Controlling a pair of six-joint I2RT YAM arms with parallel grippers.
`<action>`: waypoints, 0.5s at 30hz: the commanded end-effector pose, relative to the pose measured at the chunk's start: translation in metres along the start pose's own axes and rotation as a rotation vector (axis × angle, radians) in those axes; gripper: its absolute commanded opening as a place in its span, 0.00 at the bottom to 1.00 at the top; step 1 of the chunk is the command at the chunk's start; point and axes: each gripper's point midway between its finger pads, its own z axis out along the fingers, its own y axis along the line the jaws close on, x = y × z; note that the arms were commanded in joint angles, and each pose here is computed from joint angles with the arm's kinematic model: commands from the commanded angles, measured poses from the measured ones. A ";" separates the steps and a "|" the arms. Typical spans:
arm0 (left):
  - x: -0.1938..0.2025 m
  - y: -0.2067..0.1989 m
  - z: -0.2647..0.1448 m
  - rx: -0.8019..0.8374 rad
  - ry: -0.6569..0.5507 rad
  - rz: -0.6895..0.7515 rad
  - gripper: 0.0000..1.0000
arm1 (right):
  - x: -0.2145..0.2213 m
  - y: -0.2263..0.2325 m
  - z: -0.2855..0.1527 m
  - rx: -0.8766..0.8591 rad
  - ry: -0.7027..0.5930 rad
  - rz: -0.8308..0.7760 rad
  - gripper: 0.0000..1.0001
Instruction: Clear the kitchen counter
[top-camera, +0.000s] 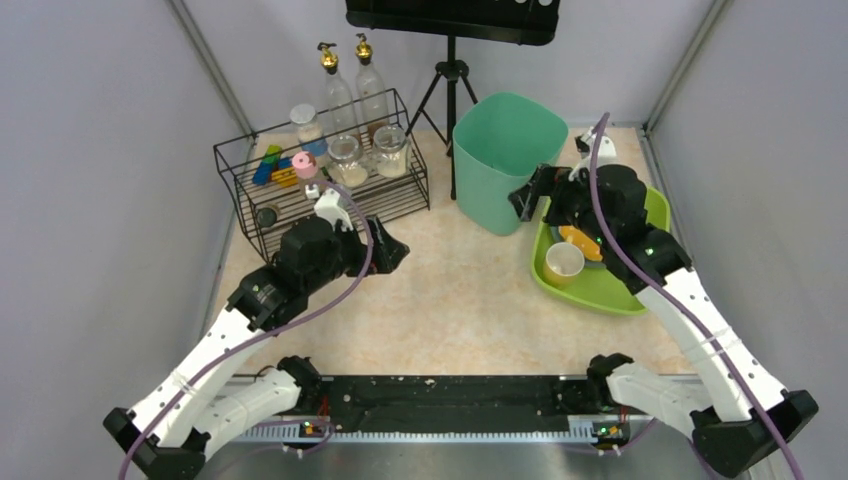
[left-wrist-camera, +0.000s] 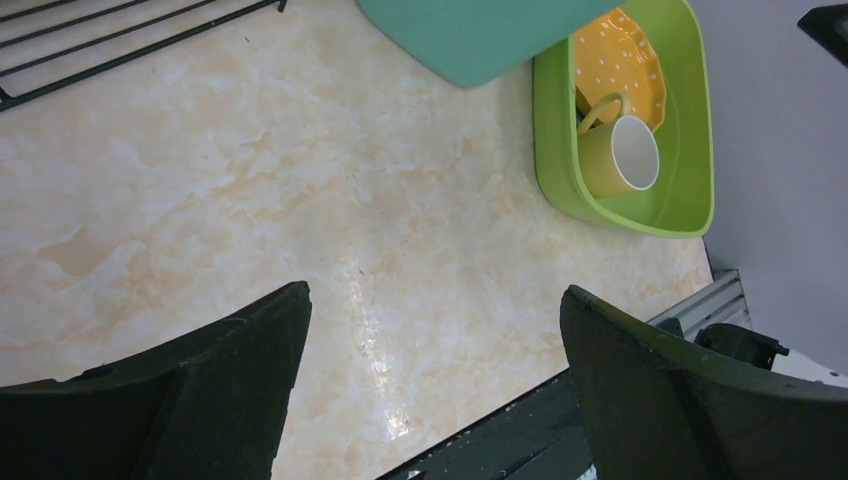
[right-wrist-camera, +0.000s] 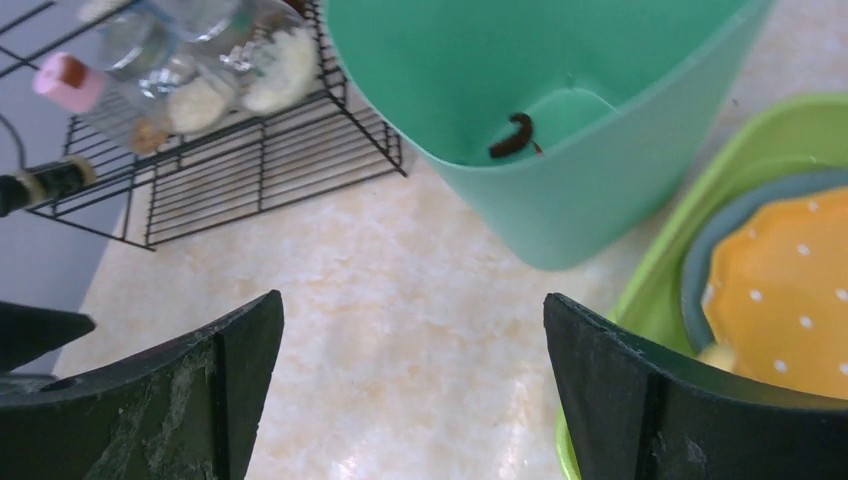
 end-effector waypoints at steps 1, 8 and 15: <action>-0.030 -0.012 -0.009 0.005 -0.067 0.064 0.99 | -0.048 0.045 -0.003 -0.113 -0.148 -0.051 0.99; -0.049 -0.021 -0.014 -0.003 -0.086 0.107 0.99 | -0.041 0.087 -0.002 -0.234 -0.153 -0.070 0.99; -0.060 -0.025 -0.022 -0.011 -0.108 0.110 0.99 | -0.027 0.110 -0.001 -0.321 -0.127 -0.105 0.99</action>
